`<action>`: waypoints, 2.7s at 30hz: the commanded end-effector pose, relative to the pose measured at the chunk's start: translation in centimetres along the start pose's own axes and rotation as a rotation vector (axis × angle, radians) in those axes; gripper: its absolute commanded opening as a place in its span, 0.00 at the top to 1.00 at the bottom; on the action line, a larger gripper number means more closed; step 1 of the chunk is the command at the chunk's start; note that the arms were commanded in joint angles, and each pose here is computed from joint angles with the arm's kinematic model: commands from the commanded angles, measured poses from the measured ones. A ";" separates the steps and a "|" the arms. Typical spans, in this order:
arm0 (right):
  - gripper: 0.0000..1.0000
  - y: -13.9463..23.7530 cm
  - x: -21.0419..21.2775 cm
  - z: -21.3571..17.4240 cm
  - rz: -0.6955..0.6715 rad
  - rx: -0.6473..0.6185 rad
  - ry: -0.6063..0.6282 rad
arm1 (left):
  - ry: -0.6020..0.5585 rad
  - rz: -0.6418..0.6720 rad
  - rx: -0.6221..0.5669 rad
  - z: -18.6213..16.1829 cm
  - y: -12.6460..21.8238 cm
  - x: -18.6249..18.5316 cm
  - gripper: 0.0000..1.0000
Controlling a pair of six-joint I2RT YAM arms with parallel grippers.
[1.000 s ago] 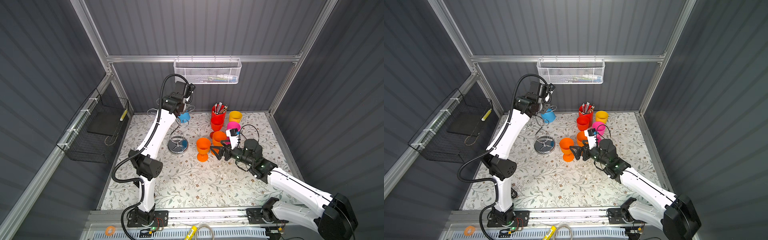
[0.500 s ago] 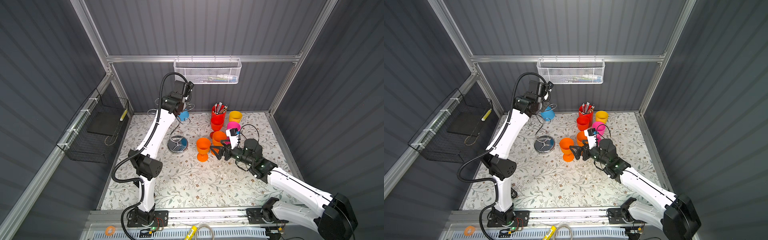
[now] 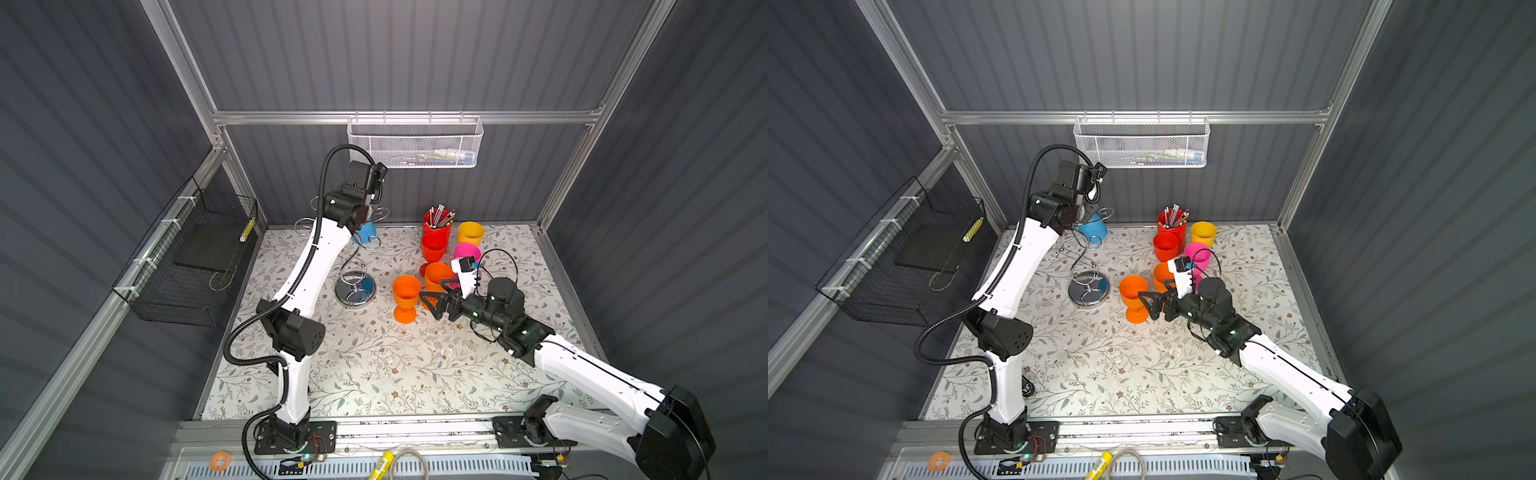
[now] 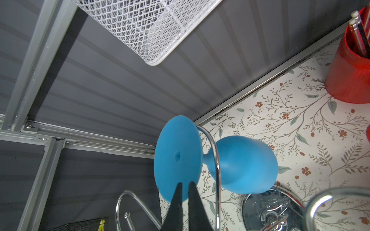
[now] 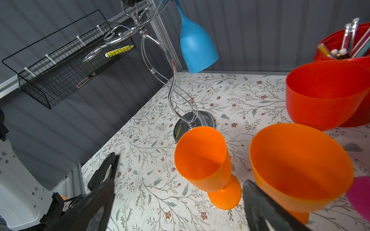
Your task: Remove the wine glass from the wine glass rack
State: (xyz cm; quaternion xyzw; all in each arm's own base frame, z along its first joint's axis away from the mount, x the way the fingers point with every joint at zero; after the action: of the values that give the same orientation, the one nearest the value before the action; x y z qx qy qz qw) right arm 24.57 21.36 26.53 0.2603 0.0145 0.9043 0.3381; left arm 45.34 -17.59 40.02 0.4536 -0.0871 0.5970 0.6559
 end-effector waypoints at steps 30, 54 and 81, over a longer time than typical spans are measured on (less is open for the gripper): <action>0.01 -5.2 4.2 7.5 0.100 -0.114 -0.069 | 0.421 -0.163 -0.276 0.5 10.4 4.4 0.32; 0.03 -6.9 4.1 9.4 0.007 -0.134 -0.185 | 0.360 -0.251 0.212 -14.9 12.3 -2.2 0.27; 0.02 -3.3 4.3 8.5 0.008 -0.168 -0.129 | 0.474 0.010 0.217 -15.4 8.0 4.5 0.26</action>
State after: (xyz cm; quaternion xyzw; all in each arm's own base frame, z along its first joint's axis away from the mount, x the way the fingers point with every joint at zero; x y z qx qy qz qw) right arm 28.18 25.54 34.94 0.3016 -0.0791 0.8818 0.3537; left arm 31.94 -5.45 36.80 0.3935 0.1399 0.6830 0.5993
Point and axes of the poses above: each gripper's point midway between its finger pads, its own y axis back along the fingers, its own x axis along the line the jaws close on, z = x × y, the point moved 6 cm from there along y, back along the fingers, and after that the axes turned 4 degrees about -y, right-handed, at the moved point
